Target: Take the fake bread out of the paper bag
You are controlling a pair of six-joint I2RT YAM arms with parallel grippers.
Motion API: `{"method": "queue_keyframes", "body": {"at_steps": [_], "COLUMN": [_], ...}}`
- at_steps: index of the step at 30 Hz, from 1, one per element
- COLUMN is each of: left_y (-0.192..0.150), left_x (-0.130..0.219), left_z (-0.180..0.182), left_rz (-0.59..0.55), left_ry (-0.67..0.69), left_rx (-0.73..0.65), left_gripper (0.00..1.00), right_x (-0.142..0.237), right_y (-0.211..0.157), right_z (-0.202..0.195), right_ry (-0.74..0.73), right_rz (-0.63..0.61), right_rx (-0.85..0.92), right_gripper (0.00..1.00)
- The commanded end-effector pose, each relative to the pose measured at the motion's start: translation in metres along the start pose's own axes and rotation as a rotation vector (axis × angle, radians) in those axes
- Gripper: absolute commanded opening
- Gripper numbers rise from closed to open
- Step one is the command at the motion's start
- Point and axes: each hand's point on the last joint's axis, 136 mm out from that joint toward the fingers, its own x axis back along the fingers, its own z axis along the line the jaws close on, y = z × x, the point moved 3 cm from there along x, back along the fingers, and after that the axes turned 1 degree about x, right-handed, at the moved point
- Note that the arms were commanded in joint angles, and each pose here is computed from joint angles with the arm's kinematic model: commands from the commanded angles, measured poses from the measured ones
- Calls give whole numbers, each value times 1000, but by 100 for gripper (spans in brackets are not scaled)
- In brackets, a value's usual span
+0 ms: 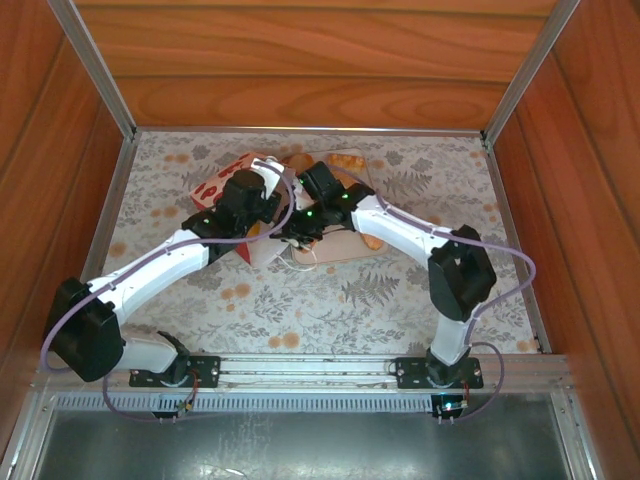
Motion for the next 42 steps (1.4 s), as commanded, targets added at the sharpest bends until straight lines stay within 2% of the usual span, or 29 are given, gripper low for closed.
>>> {"method": "queue_keyframes", "body": {"at_steps": [1,13,27,37,42], "left_y": [20,22,25,36,41], "left_x": [5,3,-11,-5,6], "left_z": [9,26,57,67,77], "left_rz": [-48,-45,-11,-25,-52], "left_ry": [53,114,149,131,82], "left_rx": [35,56,116,108,188], "left_gripper": [0,0,0,0,0], "right_x": [22,59,133,200,234], "right_y": [2,-12,-52,-68,-73], "right_z": [7,6,20,11,-4], "right_ry": [14,3,74,-13,-147], "right_rz": [-68,-105,-191,-380,-498], "right_rx": [44,48,96,85,59], "right_gripper": [0,0,1,3,5]}}
